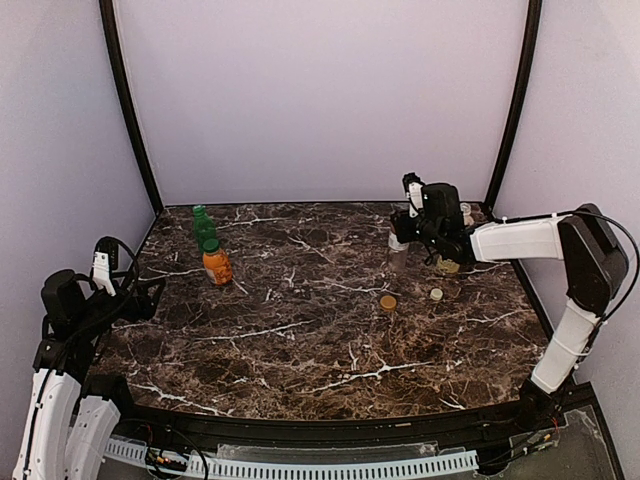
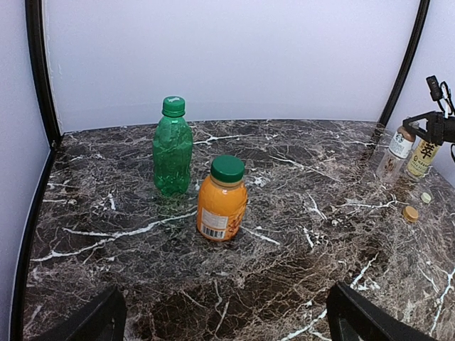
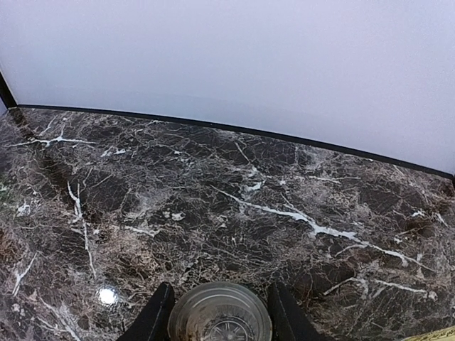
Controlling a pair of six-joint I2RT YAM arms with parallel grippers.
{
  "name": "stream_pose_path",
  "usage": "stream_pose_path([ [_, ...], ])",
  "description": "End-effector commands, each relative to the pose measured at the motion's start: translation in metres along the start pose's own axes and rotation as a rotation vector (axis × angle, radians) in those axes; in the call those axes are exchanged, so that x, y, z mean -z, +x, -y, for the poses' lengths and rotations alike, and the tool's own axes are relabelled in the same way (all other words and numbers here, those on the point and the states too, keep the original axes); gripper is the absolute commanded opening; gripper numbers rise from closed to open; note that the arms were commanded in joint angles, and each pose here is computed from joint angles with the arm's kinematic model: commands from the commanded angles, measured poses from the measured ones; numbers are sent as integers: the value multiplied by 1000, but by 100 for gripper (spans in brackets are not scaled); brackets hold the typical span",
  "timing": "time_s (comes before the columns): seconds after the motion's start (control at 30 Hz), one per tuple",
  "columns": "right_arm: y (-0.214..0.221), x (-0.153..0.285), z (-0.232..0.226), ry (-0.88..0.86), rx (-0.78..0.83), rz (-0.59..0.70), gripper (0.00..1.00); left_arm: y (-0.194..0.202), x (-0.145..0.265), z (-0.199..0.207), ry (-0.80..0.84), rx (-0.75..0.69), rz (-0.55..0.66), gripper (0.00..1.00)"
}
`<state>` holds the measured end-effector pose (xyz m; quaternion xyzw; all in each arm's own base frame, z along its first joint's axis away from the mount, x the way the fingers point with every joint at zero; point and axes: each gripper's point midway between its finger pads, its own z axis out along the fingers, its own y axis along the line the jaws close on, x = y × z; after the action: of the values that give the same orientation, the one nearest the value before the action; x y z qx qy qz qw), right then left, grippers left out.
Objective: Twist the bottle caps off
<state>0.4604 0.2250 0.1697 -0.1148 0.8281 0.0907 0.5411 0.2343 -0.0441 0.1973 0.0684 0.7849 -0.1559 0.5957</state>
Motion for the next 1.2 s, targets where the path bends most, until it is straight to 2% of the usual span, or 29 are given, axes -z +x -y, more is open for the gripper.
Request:
stream_pose_path([
  [0.0, 10, -2, 3, 3, -31, -4, 0, 6, -2, -3, -6, 21, -13, 99],
  [0.03, 9, -2, 4, 3, -28, -5, 7, 7, -2, -2, -3, 20, -14, 99],
  [0.1, 9, -2, 3, -1, -18, -10, 31, 6, -2, -2, -1, 20, -14, 99],
  [0.2, 5, 0, 1, -10, -5, -14, 50, 6, -2, -2, 0, 20, -14, 99],
  [0.3, -2, 2, -2, -24, 8, -6, 61, 6, -2, -2, 2, 19, -15, 99],
  [0.53, -38, 14, -11, -68, 71, 33, 79, 2, -1, -9, -46, -7, 1, 99],
  [0.63, -63, 26, -16, -96, 91, 73, 83, -9, 0, -13, -71, -38, 26, 99],
  [0.77, -97, 48, -32, -183, 116, 135, 84, -43, 6, -36, -222, -90, 68, 99],
  [0.83, -113, 61, -46, -266, 122, 171, 84, -55, 3, -42, -248, -128, 46, 99],
  [0.97, -133, 87, -82, -457, 141, 226, 84, -59, -18, -29, -116, -132, -80, 99],
  [1.03, -139, 99, -100, -526, 157, 246, 84, -41, -35, -19, -15, -111, -228, 99],
  [1.07, -139, 102, -109, -552, 163, 248, 84, -52, -38, -15, 4, -130, -239, 99],
  [1.1, -139, 106, -117, -575, 167, 250, 84, -30, -47, -8, 53, -145, -356, 99],
  [1.13, -138, 109, -124, -591, 197, 256, 84, -40, -50, -1, 79, -180, -373, 99],
  [1.17, -136, 112, -131, -608, 215, 259, 84, -15, -55, 9, 146, -205, -507, 99],
])
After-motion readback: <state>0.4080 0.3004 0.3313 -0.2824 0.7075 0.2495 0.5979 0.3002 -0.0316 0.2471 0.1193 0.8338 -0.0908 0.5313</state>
